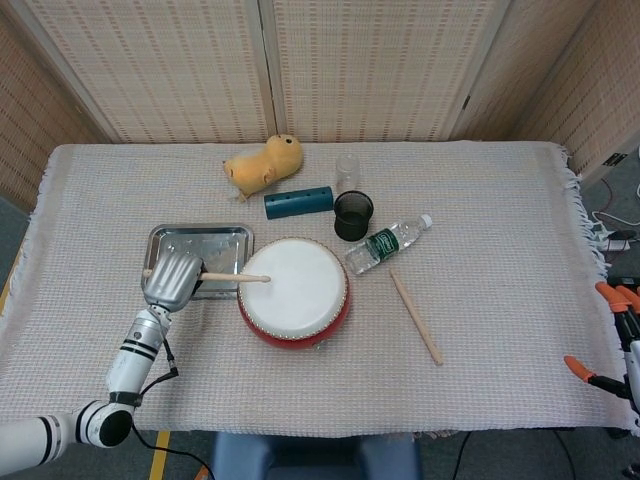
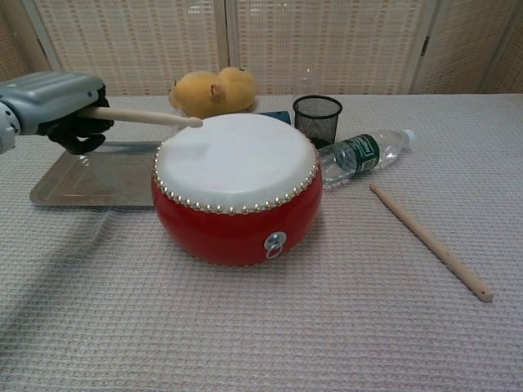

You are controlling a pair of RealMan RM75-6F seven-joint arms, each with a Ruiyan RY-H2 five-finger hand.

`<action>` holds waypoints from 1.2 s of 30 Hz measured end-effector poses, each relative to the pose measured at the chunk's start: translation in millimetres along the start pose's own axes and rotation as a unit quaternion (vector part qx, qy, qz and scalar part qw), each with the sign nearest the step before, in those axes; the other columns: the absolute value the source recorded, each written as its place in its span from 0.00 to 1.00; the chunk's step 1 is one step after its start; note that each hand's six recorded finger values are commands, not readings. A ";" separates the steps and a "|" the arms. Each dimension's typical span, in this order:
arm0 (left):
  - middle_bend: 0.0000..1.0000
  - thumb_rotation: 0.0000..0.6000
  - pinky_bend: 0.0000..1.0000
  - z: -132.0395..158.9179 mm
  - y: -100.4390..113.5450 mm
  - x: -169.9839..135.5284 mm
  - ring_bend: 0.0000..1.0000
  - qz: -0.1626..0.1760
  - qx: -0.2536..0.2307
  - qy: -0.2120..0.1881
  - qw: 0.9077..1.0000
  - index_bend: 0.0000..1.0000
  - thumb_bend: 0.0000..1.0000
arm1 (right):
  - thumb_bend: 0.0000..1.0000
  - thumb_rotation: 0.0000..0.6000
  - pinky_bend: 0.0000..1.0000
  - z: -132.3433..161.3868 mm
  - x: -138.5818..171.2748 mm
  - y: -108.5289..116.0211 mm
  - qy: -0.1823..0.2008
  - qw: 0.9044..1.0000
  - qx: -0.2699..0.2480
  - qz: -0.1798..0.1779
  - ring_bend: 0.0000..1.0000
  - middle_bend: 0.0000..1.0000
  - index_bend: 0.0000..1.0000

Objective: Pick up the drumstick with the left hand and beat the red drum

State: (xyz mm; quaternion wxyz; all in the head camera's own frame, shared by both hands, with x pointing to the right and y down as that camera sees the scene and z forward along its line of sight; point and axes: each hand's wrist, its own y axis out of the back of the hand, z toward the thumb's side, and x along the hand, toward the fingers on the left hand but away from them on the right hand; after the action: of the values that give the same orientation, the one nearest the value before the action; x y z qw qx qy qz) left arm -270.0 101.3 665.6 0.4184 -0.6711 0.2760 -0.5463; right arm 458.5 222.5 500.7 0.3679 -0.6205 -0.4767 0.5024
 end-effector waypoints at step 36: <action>1.00 1.00 1.00 15.0 -5.0 12.0 1.00 -0.035 0.060 -0.003 0.998 1.00 0.72 | 0.09 1.00 0.04 -8.8 6.0 -2.0 -0.014 1.000 -0.009 0.002 0.00 0.13 0.04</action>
State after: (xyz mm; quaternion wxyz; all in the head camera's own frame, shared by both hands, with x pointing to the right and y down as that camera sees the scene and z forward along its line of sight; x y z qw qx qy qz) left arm -252.9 97.7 675.2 0.4396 -0.6558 0.2175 -0.5739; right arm 466.9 229.0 502.9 0.3548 -0.6179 -0.4854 0.5068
